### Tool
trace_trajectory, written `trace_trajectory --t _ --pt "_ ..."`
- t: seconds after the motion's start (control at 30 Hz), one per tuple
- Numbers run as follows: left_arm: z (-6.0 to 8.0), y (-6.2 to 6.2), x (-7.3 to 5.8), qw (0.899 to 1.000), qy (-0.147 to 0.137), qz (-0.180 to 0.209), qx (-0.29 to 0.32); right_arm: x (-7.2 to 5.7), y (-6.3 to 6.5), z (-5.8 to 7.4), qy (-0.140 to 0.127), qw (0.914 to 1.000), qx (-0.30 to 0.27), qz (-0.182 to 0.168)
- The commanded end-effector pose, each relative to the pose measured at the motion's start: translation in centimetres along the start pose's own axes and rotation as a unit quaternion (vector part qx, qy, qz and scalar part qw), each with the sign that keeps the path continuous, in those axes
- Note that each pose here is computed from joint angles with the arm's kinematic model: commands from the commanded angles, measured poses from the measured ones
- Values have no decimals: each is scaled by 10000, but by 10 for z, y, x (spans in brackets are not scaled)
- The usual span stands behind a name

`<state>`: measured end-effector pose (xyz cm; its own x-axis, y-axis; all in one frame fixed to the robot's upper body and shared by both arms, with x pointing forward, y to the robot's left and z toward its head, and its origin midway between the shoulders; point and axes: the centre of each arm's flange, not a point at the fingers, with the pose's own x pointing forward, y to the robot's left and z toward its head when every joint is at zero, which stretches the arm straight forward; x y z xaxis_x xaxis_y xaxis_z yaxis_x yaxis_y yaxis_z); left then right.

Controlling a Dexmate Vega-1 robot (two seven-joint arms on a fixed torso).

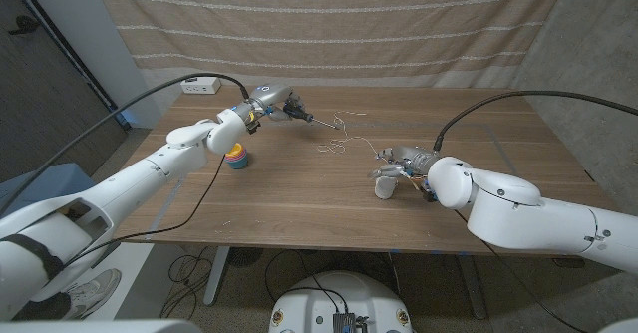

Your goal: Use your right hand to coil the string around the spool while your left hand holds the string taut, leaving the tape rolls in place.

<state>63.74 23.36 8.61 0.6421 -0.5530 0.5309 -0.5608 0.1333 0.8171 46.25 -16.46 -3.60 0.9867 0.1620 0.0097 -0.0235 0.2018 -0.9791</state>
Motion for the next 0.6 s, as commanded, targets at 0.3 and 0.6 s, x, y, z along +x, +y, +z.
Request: trace_trajectory --t 0.3,0.6 --pt "-3 0 -9 10000 82 23 -4 11 4 17 212 9984 -533 1" --pt "-2 2 -13 9999 113 65 11 18 7 7 324 9986 -414 -97"
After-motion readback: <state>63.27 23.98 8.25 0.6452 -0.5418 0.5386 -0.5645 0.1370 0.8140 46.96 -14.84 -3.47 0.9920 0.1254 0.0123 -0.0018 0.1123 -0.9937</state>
